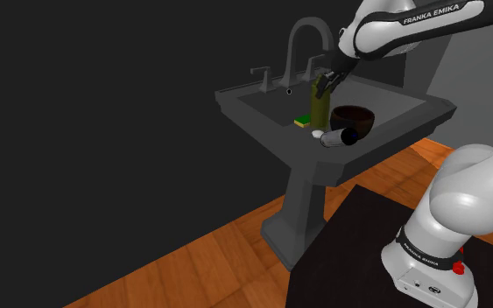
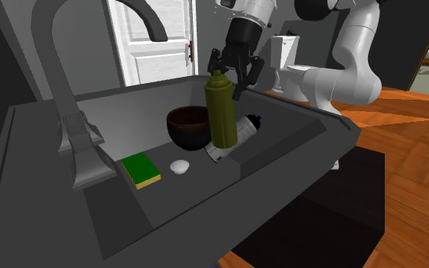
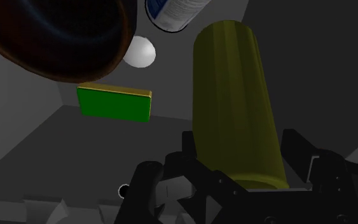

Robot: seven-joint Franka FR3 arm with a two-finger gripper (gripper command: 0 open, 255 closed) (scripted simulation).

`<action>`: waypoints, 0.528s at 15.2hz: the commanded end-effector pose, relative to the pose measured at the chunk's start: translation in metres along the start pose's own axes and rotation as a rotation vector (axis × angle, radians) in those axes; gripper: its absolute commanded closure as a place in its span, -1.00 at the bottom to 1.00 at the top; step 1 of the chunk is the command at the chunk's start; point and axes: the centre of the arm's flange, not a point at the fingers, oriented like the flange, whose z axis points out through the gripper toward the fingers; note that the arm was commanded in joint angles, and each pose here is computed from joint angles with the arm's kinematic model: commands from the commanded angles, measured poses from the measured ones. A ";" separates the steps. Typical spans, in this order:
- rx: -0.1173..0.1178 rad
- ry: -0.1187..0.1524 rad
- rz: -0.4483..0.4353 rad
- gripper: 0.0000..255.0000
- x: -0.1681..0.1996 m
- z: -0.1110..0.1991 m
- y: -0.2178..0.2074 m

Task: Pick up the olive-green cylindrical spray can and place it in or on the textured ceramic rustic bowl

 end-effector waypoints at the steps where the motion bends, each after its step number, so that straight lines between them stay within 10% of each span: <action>1: 0.000 0.001 0.000 1.00 0.005 -0.010 0.000; 8: 0.000 0.001 0.000 1.00 0.020 -0.044 0.002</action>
